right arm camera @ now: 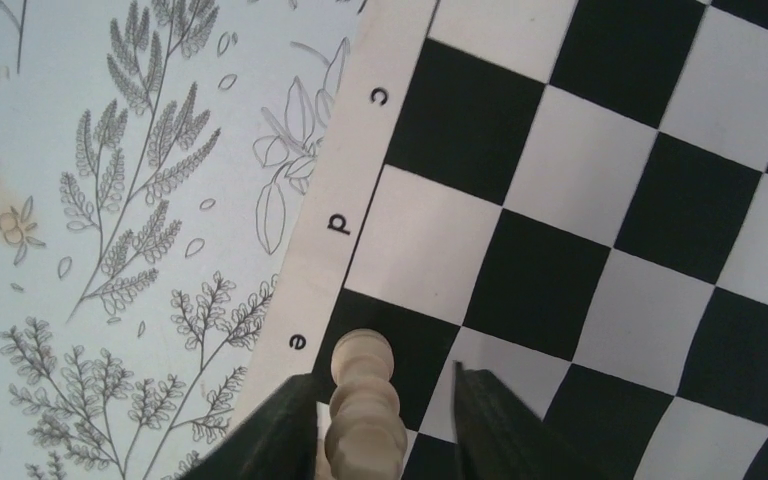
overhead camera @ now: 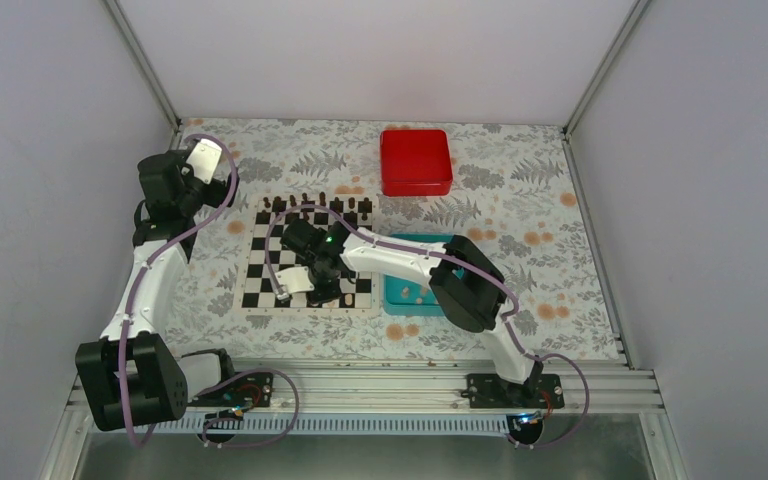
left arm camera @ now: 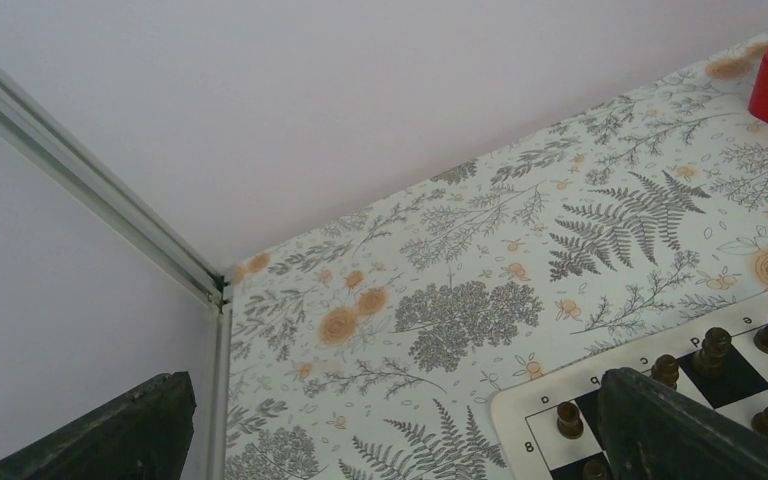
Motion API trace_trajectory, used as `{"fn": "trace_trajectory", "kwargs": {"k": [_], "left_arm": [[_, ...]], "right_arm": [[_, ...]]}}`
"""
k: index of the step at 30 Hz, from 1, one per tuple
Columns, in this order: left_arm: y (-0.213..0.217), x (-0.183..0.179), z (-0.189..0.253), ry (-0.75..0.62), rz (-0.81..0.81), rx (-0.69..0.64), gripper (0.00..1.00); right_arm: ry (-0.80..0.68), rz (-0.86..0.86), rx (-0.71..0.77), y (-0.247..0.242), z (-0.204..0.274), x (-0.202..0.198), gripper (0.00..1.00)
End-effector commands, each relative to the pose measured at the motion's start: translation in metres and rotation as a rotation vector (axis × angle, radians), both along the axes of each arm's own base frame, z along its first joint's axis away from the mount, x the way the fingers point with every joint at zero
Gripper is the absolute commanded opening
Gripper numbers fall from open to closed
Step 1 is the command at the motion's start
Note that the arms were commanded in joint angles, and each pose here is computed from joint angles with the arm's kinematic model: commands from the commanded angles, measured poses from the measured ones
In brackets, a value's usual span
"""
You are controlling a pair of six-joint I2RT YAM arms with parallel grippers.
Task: Set up the chess pieces on the board
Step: Place the chess piece on the chessboard, then pick up the chess piece from the storage box.
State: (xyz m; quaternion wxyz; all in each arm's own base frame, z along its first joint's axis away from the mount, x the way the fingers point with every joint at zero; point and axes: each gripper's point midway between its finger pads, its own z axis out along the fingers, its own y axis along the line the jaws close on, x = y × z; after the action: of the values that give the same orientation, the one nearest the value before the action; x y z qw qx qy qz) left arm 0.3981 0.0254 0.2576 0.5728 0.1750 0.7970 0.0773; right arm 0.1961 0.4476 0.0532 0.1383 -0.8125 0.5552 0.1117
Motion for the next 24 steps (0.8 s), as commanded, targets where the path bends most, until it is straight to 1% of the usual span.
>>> {"fn": "trace_trajectory", "kwargs": {"k": [1, 3, 6, 10, 13, 15, 17, 21, 24], "left_arm": [[-0.002, -0.001, 0.009, -0.031, -0.015, -0.013, 1.00], [-0.002, -0.002, 0.009, -0.030, -0.016, -0.013, 1.00], [-0.003, -0.002, 0.010, -0.033, -0.021, -0.015, 1.00], [-0.003, -0.003, 0.013, -0.039, -0.019, -0.013, 1.00], [-0.002, -0.003, 0.013, -0.036, -0.018, -0.013, 1.00], [-0.002, -0.003, 0.012, -0.035, -0.018, -0.012, 1.00], [-0.002, -0.002, 0.011, -0.033, -0.017, -0.012, 1.00], [-0.002, -0.001, 0.009, -0.028, -0.020, -0.013, 1.00], [-0.002, -0.001, 0.007, -0.024, -0.017, -0.012, 1.00]], "right_arm": [[-0.005, 0.005, 0.012, 0.000, 0.005, -0.004, 0.44], [-0.011, 0.004, 0.026, 0.001, 0.013, -0.003, 0.49], [-0.011, 0.001, 0.054, 0.001, 0.032, -0.005, 0.51], [-0.029, -0.026, 0.151, 0.000, 0.085, 0.000, 0.52], [-0.046, -0.092, 0.223, -0.019, 0.128, 0.023, 0.53], [-0.054, -0.164, 0.236, -0.046, 0.144, 0.050, 0.51], [-0.063, -0.243, 0.227, -0.080, 0.148, 0.078, 0.51], [-0.087, -0.400, 0.162, -0.152, 0.127, 0.117, 0.49], [-0.065, -0.484, 0.107, -0.195, 0.101, 0.130, 0.49]]}}
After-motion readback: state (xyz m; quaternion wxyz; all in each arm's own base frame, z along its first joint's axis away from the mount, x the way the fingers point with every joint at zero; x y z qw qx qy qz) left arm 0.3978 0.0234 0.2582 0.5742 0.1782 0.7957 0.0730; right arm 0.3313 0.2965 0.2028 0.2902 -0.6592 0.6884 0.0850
